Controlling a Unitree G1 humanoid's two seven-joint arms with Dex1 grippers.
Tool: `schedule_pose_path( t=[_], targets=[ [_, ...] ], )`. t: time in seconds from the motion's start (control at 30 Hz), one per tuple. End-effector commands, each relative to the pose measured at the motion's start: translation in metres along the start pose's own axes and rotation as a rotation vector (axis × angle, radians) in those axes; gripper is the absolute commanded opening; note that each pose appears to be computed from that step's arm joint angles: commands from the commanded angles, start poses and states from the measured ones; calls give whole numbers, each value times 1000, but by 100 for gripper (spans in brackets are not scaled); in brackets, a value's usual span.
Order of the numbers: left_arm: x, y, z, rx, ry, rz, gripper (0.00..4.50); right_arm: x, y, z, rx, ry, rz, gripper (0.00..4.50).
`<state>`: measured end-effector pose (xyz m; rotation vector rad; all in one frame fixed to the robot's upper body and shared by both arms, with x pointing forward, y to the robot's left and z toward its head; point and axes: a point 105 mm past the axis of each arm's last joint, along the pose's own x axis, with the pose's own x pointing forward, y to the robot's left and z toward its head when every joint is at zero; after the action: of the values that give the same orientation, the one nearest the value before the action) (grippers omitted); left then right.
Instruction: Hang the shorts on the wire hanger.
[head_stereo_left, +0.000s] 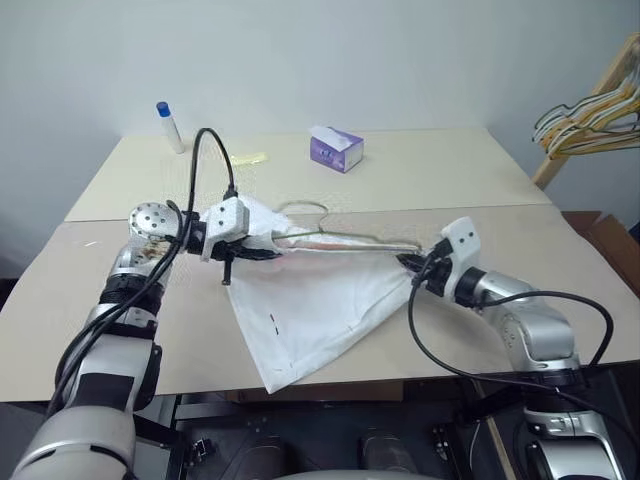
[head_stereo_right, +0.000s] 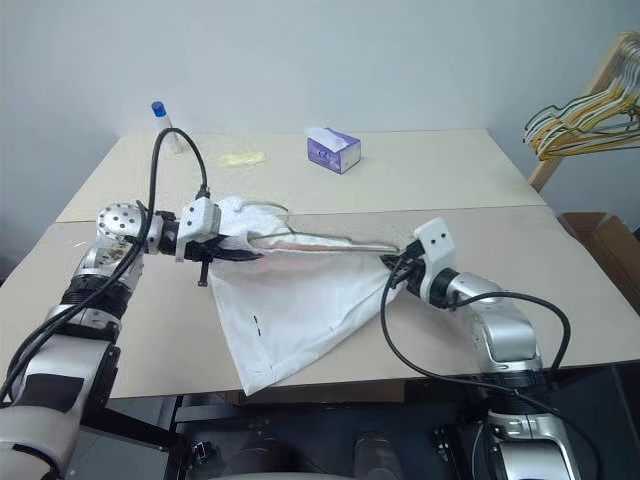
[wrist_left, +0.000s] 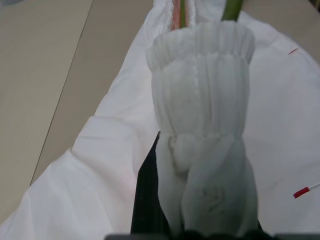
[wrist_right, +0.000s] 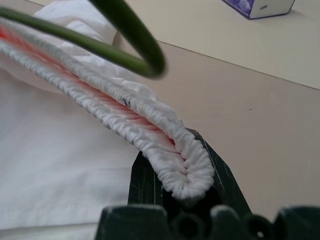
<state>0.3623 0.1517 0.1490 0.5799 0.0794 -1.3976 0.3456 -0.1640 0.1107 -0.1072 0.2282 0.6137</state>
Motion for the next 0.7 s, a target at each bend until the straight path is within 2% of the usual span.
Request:
schedule_pose_path(
  t=[0.03, 0.23, 0.4, 0.7],
  targets=[
    [-13, 6, 17, 34, -47, 16, 0, -14, -19, 11, -21, -31, -77, 2],
    [-14, 7, 4, 57, 45, 35, 0, -15, -21, 13, -19, -35, -81, 2],
    [-13, 12, -16, 125, 190, 96, 0, -17, -21, 17, -22, -45, -85, 2],
    [-14, 14, -7, 118, 114, 108, 0, -18, -24, 17, -22, -38, -98, 2]
  ],
)
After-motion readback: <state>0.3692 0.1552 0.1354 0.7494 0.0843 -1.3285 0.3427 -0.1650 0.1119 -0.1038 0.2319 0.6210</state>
